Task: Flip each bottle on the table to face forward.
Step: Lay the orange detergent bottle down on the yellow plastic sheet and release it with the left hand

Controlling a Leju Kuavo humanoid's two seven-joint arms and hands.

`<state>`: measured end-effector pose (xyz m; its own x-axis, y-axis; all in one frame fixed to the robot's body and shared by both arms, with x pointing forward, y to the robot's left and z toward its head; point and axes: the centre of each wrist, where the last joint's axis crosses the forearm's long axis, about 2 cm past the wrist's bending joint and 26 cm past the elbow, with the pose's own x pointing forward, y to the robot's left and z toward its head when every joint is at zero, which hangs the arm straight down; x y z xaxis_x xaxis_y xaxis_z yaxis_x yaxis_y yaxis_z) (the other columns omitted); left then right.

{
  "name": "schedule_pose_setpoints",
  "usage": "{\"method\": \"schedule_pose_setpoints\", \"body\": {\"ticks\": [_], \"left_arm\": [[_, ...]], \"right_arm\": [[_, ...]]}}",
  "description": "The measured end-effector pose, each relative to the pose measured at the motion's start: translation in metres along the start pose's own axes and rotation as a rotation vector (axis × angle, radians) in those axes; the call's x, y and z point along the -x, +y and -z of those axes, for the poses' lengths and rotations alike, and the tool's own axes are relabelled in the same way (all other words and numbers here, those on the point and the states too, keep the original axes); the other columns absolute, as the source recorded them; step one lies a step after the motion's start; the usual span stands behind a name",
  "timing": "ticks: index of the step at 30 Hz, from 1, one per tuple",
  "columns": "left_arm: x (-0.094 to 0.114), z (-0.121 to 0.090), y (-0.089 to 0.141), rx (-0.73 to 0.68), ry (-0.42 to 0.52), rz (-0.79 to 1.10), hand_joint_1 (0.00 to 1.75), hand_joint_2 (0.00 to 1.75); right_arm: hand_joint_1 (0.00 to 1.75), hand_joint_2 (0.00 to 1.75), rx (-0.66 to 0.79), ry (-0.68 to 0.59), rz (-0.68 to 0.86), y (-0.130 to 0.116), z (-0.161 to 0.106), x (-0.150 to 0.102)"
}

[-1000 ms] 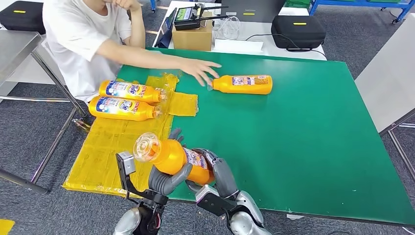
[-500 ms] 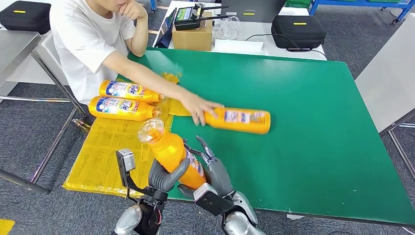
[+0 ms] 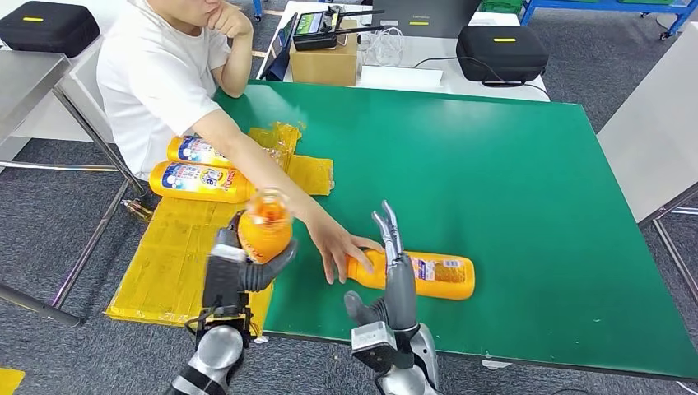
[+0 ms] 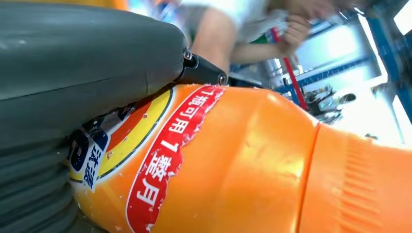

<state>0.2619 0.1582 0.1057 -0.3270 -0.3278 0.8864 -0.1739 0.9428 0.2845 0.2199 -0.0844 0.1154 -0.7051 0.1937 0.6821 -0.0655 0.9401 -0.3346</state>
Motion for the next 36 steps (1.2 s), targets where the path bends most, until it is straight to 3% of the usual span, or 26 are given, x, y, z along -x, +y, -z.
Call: {"method": "schedule_pose_setpoints", "body": {"ticks": [4,8,19,25,26,29,30,36], "left_arm": [[0.009,0.012,0.006,0.092,-0.046,0.288,1.75,1.75],[0.017,0.027,0.01,0.203,-0.027,0.547,1.75,1.75],[0.033,0.047,0.017,0.278,0.025,0.7,1.75,1.75],[0.051,0.079,0.028,0.377,0.124,0.929,1.75,1.75],[0.055,0.086,0.032,0.385,0.147,0.955,1.65,1.75],[0.066,0.105,0.045,0.422,0.227,1.01,0.38,1.75],[0.069,0.109,0.048,0.44,0.256,1.028,0.06,1.75],[0.087,0.119,0.064,0.531,0.443,1.018,0.0,1.75]], "right_arm": [[0.0,0.0,0.04,-0.016,-0.011,-0.005,0.001,-0.007],[0.0,0.0,0.077,0.002,0.005,-0.009,-0.002,-0.01],[0.0,0.0,0.114,0.014,0.03,-0.013,-0.002,-0.012],[0.0,0.0,0.142,0.032,0.096,-0.014,0.003,-0.012],[0.0,0.0,0.147,0.033,0.109,-0.014,0.004,-0.012],[0.0,0.0,0.155,0.033,0.14,-0.013,0.009,-0.012],[0.0,0.0,0.155,0.033,0.148,-0.013,0.011,-0.012],[0.0,0.0,0.156,0.044,0.184,-0.011,0.016,-0.01]]}}
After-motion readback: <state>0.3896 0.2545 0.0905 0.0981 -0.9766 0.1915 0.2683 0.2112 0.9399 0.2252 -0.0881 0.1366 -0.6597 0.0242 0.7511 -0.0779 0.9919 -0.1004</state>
